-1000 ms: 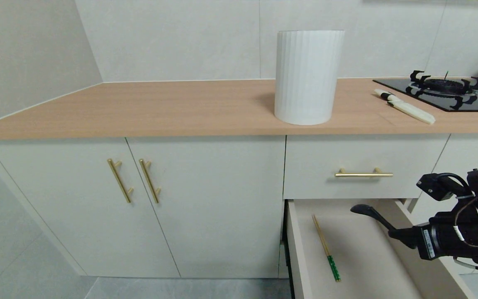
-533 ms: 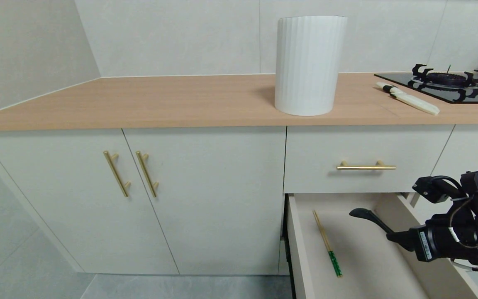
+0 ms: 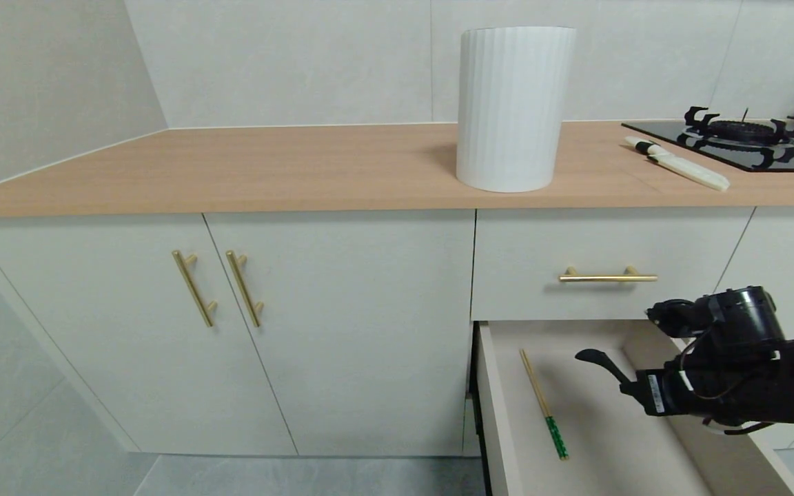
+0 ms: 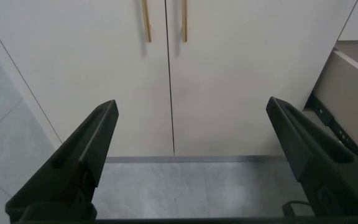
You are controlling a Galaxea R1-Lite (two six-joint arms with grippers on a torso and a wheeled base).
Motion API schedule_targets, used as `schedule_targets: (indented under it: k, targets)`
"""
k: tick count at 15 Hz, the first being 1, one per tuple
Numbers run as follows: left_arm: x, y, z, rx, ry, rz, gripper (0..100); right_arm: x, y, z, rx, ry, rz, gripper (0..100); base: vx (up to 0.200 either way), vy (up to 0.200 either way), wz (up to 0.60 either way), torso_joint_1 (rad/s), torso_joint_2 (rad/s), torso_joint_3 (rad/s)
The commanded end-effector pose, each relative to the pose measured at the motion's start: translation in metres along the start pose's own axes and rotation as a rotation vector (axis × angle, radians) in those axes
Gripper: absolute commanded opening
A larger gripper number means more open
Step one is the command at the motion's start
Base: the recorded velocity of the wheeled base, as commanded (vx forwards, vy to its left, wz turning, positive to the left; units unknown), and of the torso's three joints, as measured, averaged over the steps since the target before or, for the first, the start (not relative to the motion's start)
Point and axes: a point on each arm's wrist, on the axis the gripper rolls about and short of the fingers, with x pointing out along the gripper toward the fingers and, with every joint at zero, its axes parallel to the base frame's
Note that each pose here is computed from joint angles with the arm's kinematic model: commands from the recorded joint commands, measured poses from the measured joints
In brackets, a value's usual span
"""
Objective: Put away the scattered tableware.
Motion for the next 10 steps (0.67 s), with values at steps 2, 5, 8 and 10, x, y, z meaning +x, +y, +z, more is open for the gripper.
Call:
schedule_targets:
  k: [2, 5, 8, 10]
  targets:
    - [0.0, 0.0, 0.0, 0.0, 0.001, 0.0, 100, 0.068, 0.0, -0.024, 0.02, 0.09, -0.098, 0, 0.0, 0.0, 0.0, 0.0, 0.0, 0.0]
    - [0.0, 0.0, 0.0, 0.0, 0.002, 0.001, 100, 0.094, 0.006, -0.035, 0.047, 0.055, -0.173, 0, 0.0, 0.0, 0.0, 0.0, 0.0, 0.0]
    - [0.0, 0.0, 0.0, 0.0, 0.001, 0.001, 100, 0.104, 0.005, -0.042, 0.045, 0.054, -0.192, 0, 0.0, 0.0, 0.0, 0.0, 0.0, 0.0]
    - [0.0, 0.0, 0.0, 0.0, 0.001, -0.002, 100, 0.109, 0.004, -0.046, 0.044, 0.072, -0.197, 0, 0.0, 0.0, 0.0, 0.0, 0.0, 0.0]
